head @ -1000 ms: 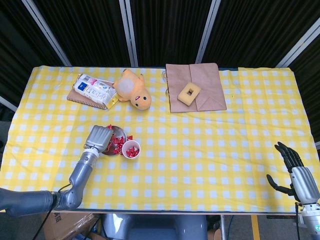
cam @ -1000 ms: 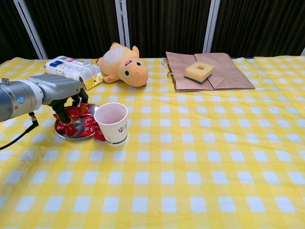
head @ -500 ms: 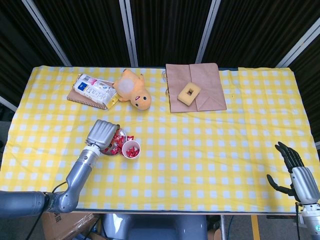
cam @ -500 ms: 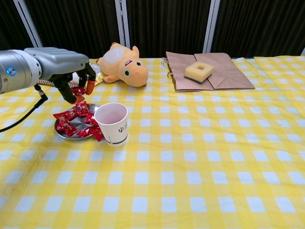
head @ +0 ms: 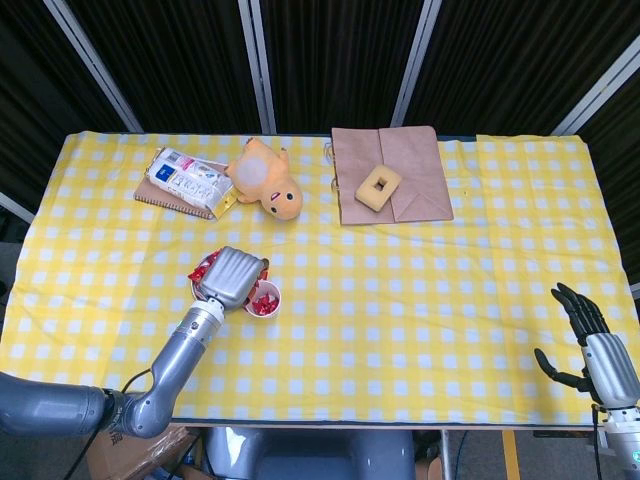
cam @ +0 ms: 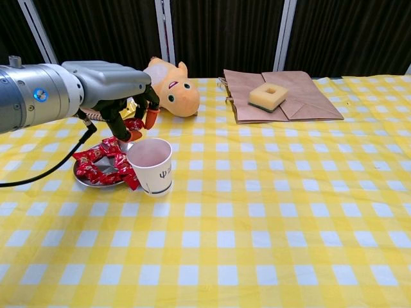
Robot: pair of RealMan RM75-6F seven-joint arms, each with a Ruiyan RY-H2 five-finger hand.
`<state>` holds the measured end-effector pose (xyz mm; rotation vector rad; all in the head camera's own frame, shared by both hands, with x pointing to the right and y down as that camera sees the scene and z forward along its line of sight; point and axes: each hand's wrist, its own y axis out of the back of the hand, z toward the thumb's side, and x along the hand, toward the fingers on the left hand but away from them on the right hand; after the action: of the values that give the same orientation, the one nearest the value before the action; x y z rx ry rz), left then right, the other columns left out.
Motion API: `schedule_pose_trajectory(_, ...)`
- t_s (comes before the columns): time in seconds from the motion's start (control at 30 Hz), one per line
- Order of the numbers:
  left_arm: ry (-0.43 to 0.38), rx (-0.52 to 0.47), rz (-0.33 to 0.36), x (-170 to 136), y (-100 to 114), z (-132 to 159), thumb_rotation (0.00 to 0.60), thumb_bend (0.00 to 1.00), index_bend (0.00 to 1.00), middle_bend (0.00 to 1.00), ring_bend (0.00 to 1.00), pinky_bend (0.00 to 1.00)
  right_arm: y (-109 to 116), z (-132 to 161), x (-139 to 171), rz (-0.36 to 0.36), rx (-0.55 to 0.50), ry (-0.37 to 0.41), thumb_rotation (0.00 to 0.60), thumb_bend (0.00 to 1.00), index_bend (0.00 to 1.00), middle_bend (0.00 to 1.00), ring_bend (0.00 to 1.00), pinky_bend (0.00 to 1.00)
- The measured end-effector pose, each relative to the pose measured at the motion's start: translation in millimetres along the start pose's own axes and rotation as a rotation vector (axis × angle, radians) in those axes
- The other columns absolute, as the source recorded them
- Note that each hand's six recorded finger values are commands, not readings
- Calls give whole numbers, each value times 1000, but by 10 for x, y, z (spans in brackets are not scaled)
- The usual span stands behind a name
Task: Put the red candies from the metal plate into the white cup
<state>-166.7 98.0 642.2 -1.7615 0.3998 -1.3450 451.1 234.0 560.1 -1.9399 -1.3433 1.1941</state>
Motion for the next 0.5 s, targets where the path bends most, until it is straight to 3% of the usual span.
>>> schedule_pose_trajectory(0.5,-26,-42,8,-19,8,100,600,344,344,332,906,935,-13,-3,0,4,4,-2,600,423,0,0,0,0)
